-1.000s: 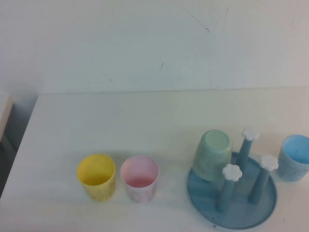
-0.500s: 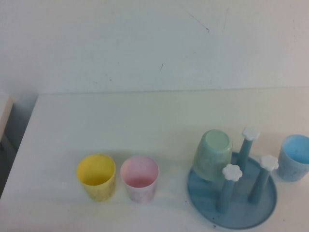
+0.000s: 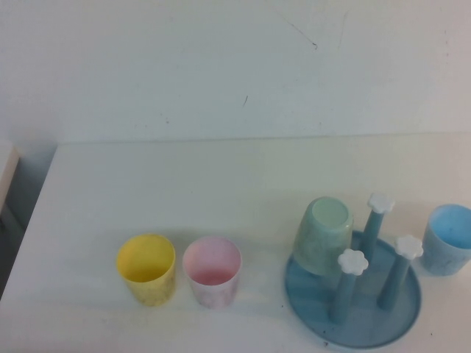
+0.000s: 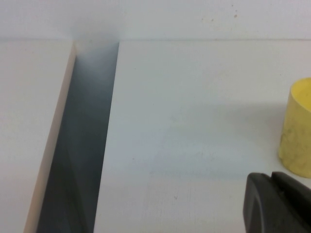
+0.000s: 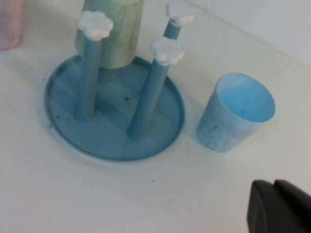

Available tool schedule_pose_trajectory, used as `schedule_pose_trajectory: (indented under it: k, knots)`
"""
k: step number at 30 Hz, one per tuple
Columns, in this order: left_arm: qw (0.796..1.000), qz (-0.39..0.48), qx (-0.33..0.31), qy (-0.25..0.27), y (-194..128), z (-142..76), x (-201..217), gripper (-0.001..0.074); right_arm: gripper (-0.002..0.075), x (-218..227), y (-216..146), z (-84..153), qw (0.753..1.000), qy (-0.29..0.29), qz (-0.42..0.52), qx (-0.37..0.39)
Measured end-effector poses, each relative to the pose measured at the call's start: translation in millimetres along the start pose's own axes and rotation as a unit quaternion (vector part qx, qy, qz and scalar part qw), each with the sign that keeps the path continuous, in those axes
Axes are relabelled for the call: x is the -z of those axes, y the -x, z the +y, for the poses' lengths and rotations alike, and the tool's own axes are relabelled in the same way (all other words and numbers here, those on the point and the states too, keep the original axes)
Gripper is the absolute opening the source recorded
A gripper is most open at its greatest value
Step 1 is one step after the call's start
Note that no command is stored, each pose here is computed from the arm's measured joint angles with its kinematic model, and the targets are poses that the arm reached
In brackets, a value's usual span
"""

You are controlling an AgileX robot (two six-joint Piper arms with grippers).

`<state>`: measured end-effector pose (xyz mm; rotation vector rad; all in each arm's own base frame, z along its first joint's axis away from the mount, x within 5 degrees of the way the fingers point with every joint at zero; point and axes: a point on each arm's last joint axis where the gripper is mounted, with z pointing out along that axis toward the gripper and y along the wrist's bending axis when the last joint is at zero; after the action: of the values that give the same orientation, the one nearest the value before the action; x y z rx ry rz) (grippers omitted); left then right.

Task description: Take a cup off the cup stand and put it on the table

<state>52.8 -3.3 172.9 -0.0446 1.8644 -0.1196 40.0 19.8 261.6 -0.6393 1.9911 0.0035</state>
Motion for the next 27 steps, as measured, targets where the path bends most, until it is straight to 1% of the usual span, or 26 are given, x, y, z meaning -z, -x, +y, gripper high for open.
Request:
schedule_pose_trajectory:
  k: [3, 5, 8, 11, 14, 16, 27]
  knots:
    - [1.000, 0.000, 0.000, 0.000, 0, 0, 0, -0.0002, -0.0002, -1, -3, -3, 0.999, -0.038, -0.032, 0.001]
    - [1.000, 0.001, 0.000, 0.000, 0, 0, 0, -0.0002, -0.0001, -2, -7, -7, 0.995, -0.085, -0.059, -0.009]
    - [1.000, 0.001, 0.000, 0.000, 0, 0, 0, -0.0002, -0.0001, -10, -22, -9, 0.985, -0.143, -0.085, -0.051]
    - [1.000, 0.001, 0.000, 0.000, 0, 0, 0, -0.0002, -0.0002, -24, -44, -8, 0.976, -0.175, -0.086, -0.100]
    - [1.000, 0.001, 0.000, 0.000, 0, 0, 0, -0.0002, -0.0001, -41, -72, -3, 0.970, -0.184, -0.053, -0.148]
    - [1.000, 0.001, 0.001, 0.000, 0, 0, 0, -0.0002, -0.0002, -48, -84, 0, 0.969, -0.182, -0.031, -0.167]
    - [1.000, 0.000, 0.004, 0.000, 0, 0, 0, -0.0002, -0.0002, -48, -85, -1, 0.969, -0.190, -0.027, -0.156]
